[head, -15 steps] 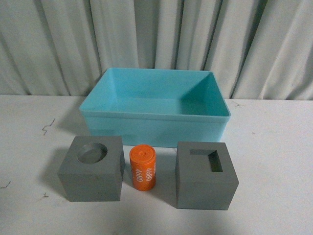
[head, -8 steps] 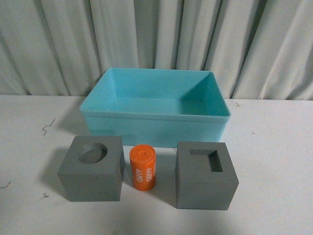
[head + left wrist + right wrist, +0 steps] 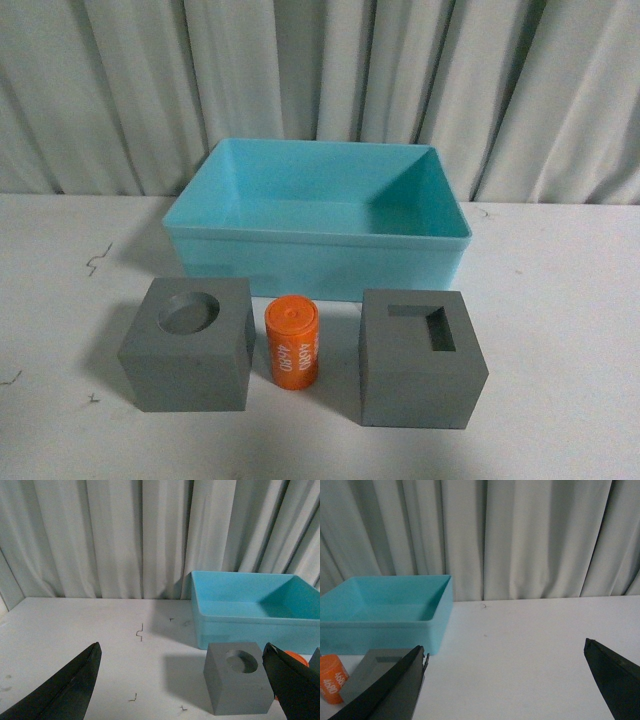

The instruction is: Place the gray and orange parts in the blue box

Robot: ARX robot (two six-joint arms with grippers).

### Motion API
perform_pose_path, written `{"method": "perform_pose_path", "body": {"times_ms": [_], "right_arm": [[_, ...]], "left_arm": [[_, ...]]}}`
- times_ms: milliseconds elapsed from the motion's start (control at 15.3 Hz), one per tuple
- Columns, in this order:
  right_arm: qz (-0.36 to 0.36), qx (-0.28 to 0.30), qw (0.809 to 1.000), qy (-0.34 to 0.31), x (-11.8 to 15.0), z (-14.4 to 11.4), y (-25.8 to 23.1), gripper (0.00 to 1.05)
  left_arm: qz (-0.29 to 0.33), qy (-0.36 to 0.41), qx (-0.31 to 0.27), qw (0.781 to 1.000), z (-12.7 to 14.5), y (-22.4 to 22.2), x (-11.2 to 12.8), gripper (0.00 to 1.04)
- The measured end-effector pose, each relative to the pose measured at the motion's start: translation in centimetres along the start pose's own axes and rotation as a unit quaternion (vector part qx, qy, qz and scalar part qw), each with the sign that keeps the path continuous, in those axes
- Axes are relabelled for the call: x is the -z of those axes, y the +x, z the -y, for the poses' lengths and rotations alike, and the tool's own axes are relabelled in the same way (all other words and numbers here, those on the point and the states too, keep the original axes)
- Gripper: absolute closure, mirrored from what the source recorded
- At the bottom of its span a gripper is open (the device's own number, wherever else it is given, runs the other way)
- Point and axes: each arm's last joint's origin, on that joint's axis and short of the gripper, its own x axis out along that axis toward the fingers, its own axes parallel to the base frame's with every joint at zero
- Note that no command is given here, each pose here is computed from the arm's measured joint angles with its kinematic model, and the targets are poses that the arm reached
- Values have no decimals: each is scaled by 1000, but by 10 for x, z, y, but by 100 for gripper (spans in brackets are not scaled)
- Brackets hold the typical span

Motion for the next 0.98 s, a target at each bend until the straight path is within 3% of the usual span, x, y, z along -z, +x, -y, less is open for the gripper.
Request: {"method": "perform_pose_path", "body": {"times_ms": [66,131,197,262,459,786,983], "right_arm": [[-102,42,994,23,1,0,-1,6],[-201,105,973,47,-5,5,8,6],[-200,150,966,72,-17,20,24,6],[-160,85,982,49,-48,31,64,6],[-199,-27,980,-11,-23,0,110,6],[-226,-81,971,-19,15,-53,144,6],[-281,-64,957,35,47,-82,179,6]], "left_arm": [[0,0,0,1000,0,0,0,7],[0,0,1,1000,0,0,0,7],[0,0,0,1000,0,0,0,7],[0,0,0,1000,0,0,0,7],[0,0,0,1000,0,0,0,7],[0,0,0,1000,0,0,0,7],[0,0,0,1000,0,0,0,7]]}}
